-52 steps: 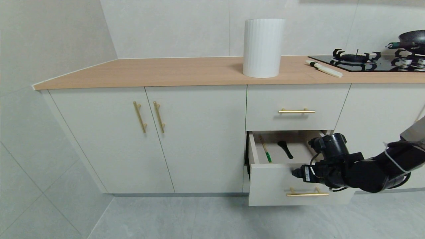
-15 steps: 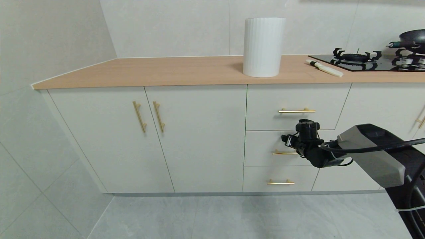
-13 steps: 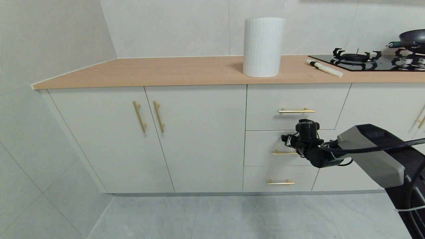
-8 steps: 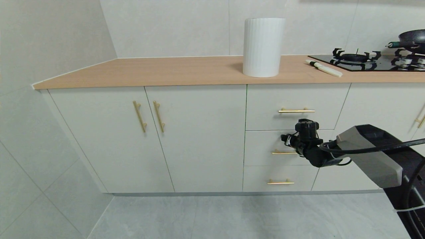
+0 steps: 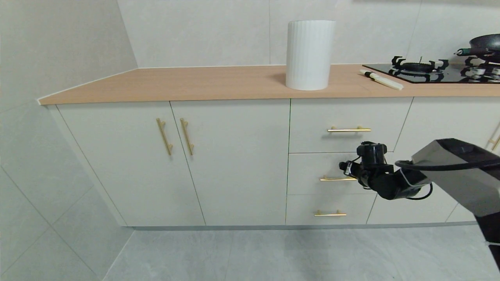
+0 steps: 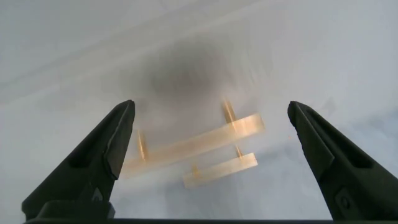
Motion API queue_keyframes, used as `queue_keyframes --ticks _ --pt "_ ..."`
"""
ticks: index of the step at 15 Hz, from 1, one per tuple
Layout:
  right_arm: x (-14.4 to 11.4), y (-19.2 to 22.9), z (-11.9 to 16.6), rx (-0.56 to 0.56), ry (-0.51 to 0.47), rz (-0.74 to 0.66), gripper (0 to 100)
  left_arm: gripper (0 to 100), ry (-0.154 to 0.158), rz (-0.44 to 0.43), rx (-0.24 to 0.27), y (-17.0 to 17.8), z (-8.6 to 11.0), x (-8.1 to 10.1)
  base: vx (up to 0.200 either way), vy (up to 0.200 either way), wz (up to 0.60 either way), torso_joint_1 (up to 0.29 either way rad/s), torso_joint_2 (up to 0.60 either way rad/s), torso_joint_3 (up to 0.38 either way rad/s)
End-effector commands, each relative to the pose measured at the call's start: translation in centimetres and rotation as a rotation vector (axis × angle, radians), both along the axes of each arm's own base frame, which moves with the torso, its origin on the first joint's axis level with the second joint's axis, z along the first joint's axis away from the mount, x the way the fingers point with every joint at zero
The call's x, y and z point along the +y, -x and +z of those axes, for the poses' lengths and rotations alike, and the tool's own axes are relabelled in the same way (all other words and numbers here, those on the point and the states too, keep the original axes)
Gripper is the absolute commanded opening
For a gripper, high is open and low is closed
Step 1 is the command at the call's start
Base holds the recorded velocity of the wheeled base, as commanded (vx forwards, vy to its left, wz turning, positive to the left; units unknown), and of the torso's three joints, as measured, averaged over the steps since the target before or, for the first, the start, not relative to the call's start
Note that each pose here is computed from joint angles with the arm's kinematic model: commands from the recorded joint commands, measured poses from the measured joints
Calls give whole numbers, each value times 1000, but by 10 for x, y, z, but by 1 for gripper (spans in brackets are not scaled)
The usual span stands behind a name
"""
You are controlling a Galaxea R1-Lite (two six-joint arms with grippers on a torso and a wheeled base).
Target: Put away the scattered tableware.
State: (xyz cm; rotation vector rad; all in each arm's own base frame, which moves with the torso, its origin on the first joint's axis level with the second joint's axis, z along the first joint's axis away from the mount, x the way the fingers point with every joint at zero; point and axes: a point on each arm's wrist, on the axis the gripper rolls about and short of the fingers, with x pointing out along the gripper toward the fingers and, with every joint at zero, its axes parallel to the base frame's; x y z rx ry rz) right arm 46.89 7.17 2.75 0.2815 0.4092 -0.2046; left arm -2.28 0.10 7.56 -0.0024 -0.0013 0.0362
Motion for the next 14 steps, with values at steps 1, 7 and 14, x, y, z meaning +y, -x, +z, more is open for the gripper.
queue_keyframes --ticks 1,7,14 --pt "-10 65 70 -25 -2 8 100 100 1 1 0 0 0 0 0 0 0 0 0 0" --pt "-43 258 179 -255 87 35 100 100 1 1 0 0 0 0 0 0 0 0 0 0" --pt "-77 466 170 -492 314 -26 100 100 1 1 0 0 0 0 0 0 0 0 0 0"
